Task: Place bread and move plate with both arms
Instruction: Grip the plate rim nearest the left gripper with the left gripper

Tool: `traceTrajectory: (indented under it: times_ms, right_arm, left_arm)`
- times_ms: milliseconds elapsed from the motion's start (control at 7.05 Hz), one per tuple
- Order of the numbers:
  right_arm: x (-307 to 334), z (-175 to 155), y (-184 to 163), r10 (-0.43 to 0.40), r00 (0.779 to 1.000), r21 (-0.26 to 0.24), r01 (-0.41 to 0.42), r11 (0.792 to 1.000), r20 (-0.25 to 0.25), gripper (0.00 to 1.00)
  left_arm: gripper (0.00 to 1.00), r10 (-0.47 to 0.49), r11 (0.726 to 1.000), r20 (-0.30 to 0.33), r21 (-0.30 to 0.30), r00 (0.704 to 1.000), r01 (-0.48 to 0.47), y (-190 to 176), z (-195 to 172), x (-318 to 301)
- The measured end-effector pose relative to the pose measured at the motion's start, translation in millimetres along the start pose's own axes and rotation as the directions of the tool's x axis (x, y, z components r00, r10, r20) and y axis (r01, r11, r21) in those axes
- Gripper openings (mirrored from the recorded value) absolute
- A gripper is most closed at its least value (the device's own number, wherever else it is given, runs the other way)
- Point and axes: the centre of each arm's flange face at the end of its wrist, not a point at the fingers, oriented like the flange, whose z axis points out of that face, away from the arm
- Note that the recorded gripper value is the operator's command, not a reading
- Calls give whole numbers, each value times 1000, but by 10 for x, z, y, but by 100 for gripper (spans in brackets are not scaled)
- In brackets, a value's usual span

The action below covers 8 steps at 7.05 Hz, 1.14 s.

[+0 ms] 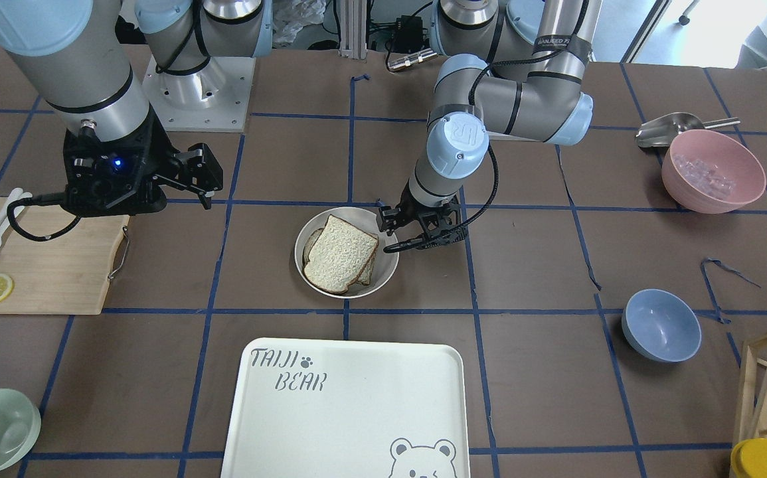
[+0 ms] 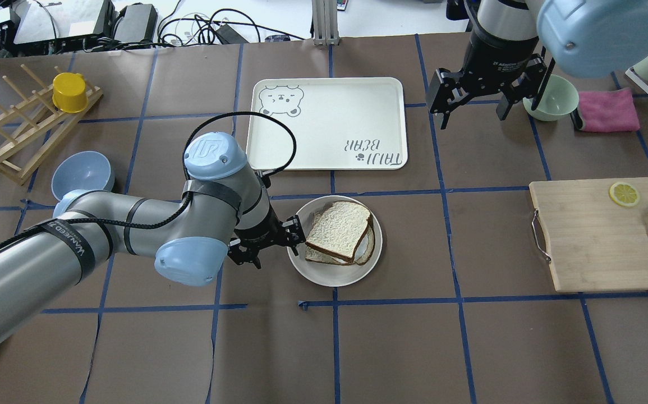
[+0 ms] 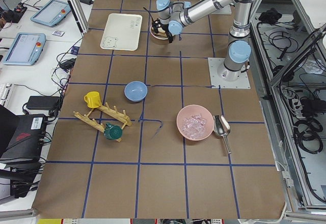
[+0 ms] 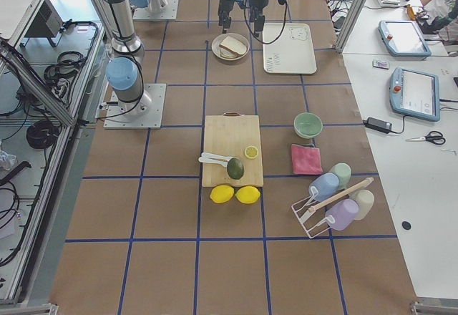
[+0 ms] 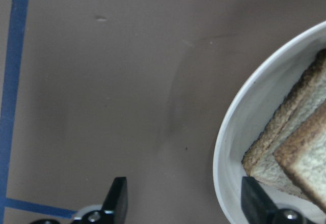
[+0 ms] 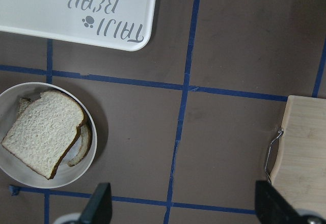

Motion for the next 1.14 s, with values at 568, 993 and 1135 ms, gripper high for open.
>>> traceTrajectory:
  times_ms: [568, 993, 1135]
  right_arm:
    - [119, -155, 107, 26, 1000, 22, -26, 999, -4, 100]
    - [108, -222, 160, 28, 1000, 37, -28, 999, 0, 100]
    - [110, -231, 160, 30, 1000, 41, -30, 999, -2, 100]
  left_arm:
    - [40, 10, 1000, -35, 30, 999, -9, -68, 110, 69]
    - [1, 13, 998, -55, 62, 998, -10, -109, 101, 97]
    - [0, 15, 998, -59, 69, 998, -11, -117, 92, 102]
